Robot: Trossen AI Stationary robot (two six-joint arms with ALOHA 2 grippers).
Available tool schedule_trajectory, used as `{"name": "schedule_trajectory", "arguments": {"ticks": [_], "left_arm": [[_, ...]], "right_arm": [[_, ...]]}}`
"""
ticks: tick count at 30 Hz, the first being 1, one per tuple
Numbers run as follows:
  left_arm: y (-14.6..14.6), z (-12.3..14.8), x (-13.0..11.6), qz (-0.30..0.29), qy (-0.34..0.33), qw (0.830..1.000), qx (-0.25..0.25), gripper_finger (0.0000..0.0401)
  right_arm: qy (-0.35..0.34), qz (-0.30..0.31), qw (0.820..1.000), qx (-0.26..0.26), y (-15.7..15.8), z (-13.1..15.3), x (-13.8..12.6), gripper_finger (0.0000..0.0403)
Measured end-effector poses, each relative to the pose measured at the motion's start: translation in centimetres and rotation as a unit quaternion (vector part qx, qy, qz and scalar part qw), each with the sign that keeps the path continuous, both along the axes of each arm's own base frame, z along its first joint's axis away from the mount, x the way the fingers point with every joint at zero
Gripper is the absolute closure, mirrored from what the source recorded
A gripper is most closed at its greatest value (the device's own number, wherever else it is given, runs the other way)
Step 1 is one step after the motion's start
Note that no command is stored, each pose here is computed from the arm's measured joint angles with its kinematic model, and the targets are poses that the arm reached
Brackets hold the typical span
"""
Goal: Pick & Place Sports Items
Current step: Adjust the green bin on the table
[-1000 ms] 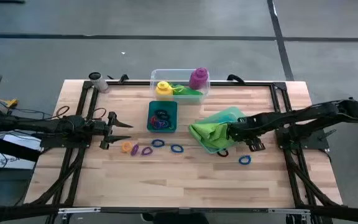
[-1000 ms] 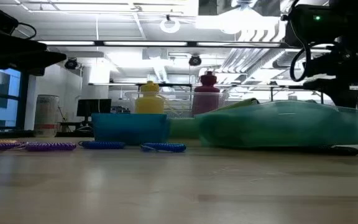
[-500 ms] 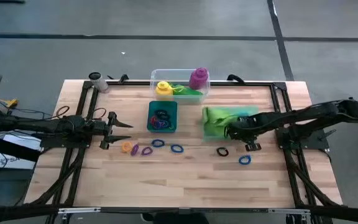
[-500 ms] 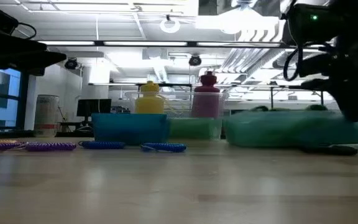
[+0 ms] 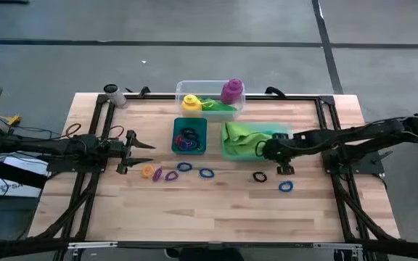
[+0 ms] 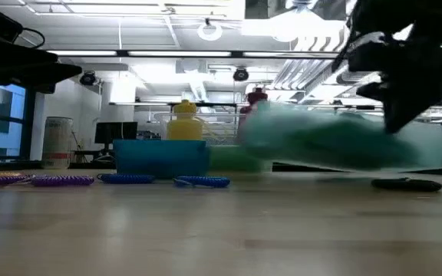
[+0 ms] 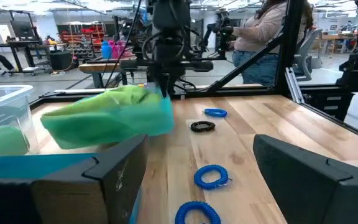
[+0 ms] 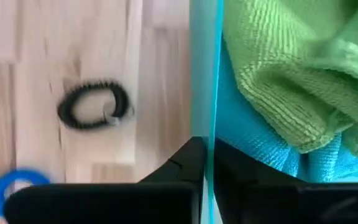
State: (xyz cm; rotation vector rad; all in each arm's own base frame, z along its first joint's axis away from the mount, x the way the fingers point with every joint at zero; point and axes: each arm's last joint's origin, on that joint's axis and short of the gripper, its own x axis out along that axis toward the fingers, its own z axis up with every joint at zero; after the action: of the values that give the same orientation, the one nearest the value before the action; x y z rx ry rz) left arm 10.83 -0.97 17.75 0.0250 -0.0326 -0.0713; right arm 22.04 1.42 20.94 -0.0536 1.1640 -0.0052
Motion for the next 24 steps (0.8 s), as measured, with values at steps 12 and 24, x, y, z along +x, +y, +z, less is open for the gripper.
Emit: {"name": "schedule_trajectory", "arguments": {"ticks": [12, 24], "left_arm": [[0.0, 0.0, 0.0, 0.0, 0.0, 1.0, 0.0, 0.0165], [0.0, 0.0, 0.0, 0.0, 0.0, 1.0, 0.0, 0.0165]], "right_arm": [[-0.06, -0.008, 0.998, -0.014, -0.6, -0.5, 2.2, 0.0403], [-0.008, -0.023, 0.999, -0.024, -2.6, -3.7, 3.9, 0.0403]]}}
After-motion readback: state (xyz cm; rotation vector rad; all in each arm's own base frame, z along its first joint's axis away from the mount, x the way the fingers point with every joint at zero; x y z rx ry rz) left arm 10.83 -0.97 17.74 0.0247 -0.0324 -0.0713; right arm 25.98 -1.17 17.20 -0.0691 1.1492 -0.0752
